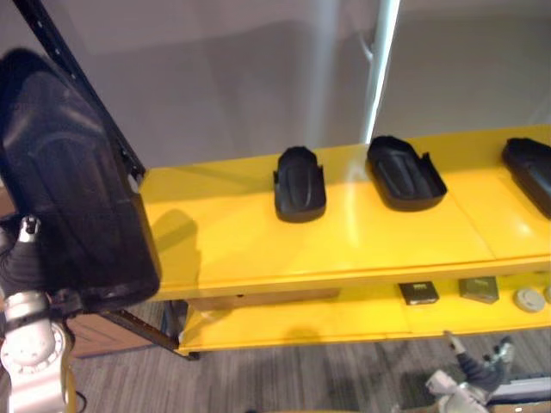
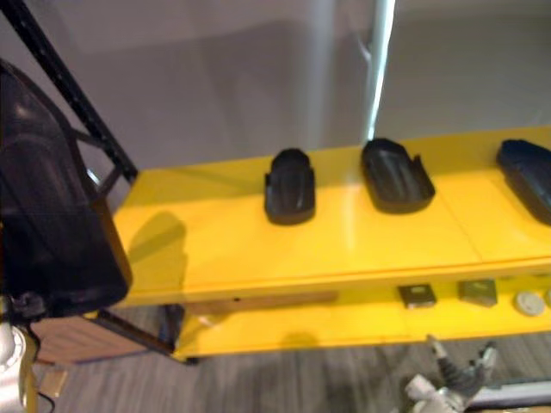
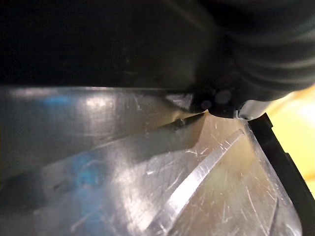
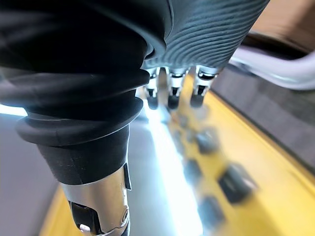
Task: Walk over and take plastic housings, then place them on the shelf
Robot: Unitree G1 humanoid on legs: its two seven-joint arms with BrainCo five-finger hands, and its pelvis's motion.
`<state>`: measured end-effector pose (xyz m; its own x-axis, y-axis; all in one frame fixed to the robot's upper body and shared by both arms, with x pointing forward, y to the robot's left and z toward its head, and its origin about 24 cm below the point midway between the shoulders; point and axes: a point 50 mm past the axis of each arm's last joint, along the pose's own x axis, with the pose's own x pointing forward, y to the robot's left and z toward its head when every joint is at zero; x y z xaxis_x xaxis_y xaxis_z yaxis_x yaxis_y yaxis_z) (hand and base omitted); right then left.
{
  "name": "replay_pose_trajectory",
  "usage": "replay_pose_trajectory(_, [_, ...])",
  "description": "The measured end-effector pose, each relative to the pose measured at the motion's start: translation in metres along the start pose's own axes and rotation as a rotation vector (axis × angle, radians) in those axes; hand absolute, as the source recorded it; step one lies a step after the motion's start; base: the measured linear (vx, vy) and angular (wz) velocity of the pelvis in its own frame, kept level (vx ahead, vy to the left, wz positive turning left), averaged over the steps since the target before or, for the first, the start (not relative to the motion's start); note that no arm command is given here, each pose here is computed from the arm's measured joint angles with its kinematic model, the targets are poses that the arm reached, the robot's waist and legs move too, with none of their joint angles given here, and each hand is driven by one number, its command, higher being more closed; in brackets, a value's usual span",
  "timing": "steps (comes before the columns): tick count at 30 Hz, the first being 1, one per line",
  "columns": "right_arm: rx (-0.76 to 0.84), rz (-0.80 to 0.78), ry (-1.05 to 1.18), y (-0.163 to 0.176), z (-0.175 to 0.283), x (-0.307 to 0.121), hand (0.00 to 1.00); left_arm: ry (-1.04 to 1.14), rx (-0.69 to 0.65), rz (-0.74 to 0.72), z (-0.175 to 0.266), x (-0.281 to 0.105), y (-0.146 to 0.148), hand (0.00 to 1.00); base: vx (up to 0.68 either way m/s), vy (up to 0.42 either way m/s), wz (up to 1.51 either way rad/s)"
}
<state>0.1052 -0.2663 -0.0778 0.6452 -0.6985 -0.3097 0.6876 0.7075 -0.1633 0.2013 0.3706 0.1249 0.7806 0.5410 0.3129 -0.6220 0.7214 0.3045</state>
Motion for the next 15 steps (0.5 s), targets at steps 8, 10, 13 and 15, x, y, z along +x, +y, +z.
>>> replay_pose_trajectory(8, [-0.109, 0.247, 0.162, 0.005, -0.029, 0.001, 0.00, 0.227, 0.084, -0.071, -0.022, 0.059, -0.017, 1.00, 0.04, 0.010, -0.04])
replay_pose_trajectory(10, [-0.114, 0.248, 0.165, 0.002, -0.028, 0.007, 0.00, 0.244, 0.103, -0.101, -0.018, 0.070, -0.022, 1.00, 0.07, 0.015, 0.01])
replay_pose_trajectory(13, [-0.131, 0.264, 0.152, 0.002, -0.022, 0.017, 0.00, 0.229, 0.117, -0.126, -0.002, 0.087, -0.028, 1.00, 0.04, 0.007, 0.01])
replay_pose_trajectory(15, [-0.142, 0.263, 0.145, 0.000, -0.018, 0.021, 0.00, 0.211, 0.113, -0.143, 0.007, 0.094, -0.033, 1.00, 0.00, 0.000, 0.00])
